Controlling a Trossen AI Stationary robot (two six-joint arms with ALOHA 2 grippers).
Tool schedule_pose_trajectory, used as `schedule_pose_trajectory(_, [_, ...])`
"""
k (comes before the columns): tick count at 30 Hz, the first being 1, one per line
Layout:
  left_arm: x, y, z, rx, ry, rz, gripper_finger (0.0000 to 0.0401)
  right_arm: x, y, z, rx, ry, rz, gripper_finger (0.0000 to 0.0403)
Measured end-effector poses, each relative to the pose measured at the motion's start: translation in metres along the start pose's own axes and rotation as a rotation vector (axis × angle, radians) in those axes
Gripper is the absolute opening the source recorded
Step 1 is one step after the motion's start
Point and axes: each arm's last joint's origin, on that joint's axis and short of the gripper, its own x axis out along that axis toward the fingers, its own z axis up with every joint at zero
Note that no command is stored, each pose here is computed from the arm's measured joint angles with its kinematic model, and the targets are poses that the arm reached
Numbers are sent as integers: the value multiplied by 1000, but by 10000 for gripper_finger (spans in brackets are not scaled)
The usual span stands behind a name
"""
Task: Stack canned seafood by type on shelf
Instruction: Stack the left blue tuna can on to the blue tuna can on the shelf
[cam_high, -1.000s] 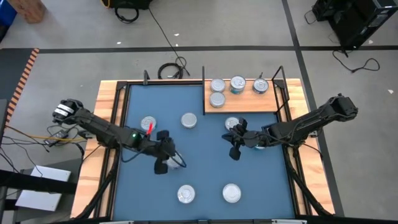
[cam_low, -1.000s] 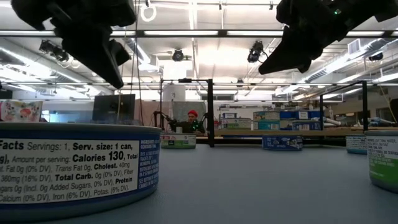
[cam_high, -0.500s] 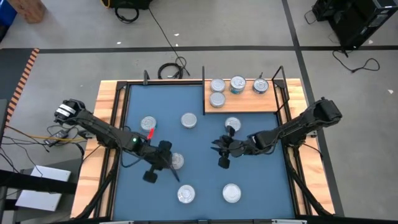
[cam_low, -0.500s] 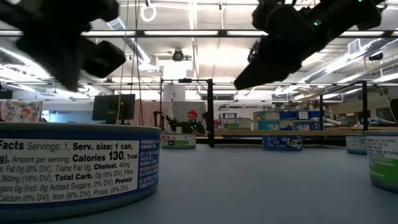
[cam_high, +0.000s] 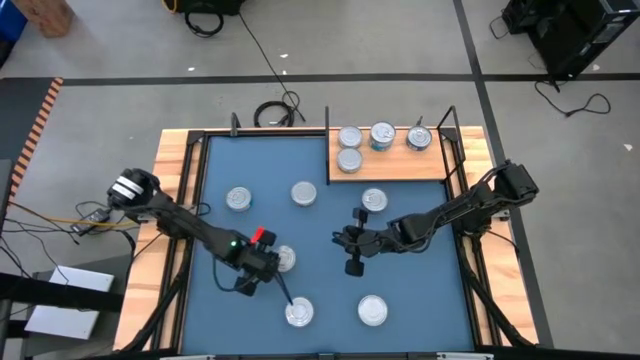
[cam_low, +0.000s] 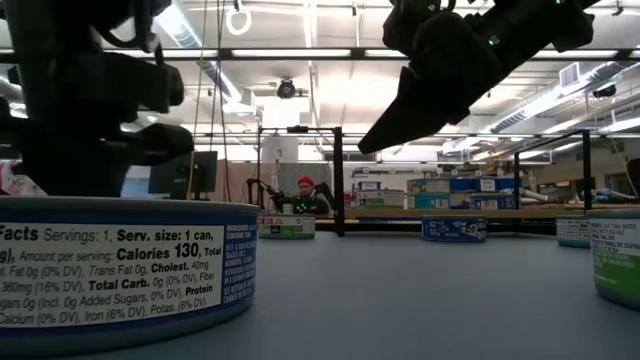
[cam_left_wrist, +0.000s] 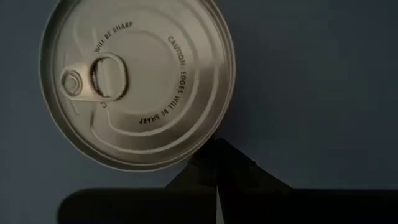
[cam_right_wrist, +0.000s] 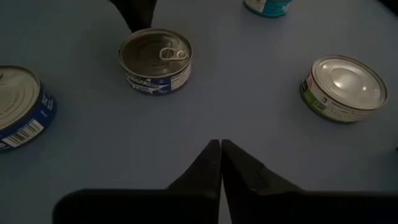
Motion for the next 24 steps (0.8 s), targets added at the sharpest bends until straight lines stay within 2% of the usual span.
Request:
schedule_pose_trajectory(12, [10, 30, 23, 24, -198, 61, 1, 0, 1, 1, -3, -6, 3, 17])
schedule_pose_trajectory(19, [31, 41, 32, 66, -252, 61, 1, 0, 1, 1, 33, -12, 4, 63])
schedule_pose_trajectory(24, [36, 51, 38, 88, -317, 93, 1, 0, 1, 1, 22, -15, 5, 108])
